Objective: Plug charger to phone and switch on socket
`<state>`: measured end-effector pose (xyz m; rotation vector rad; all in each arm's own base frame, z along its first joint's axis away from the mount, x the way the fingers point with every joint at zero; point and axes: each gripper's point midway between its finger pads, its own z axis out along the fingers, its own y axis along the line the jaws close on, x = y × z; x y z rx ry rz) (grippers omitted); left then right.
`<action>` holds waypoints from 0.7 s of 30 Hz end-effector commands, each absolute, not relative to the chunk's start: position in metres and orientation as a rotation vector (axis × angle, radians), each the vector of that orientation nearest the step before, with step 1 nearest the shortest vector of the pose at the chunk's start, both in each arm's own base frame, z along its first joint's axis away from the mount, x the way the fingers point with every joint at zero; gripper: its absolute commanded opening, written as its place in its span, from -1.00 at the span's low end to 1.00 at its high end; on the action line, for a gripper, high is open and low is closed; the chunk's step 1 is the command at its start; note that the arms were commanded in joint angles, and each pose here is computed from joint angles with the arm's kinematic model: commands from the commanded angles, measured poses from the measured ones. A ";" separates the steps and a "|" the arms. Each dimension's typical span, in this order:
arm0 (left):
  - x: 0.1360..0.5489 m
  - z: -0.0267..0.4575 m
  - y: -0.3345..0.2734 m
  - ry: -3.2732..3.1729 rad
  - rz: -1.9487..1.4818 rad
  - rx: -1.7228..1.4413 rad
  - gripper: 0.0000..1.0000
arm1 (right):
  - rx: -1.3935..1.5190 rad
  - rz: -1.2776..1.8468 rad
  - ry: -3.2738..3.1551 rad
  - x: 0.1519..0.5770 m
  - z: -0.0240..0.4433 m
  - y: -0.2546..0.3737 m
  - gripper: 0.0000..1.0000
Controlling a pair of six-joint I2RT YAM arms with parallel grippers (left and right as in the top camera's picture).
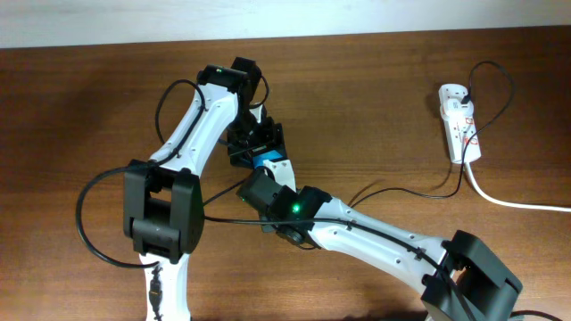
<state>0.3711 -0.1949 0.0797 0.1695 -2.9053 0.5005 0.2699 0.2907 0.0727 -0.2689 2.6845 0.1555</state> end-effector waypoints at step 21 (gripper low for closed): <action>0.369 0.082 -0.194 -2.892 0.509 0.179 0.01 | -0.350 0.319 2.796 0.264 0.092 0.294 -0.40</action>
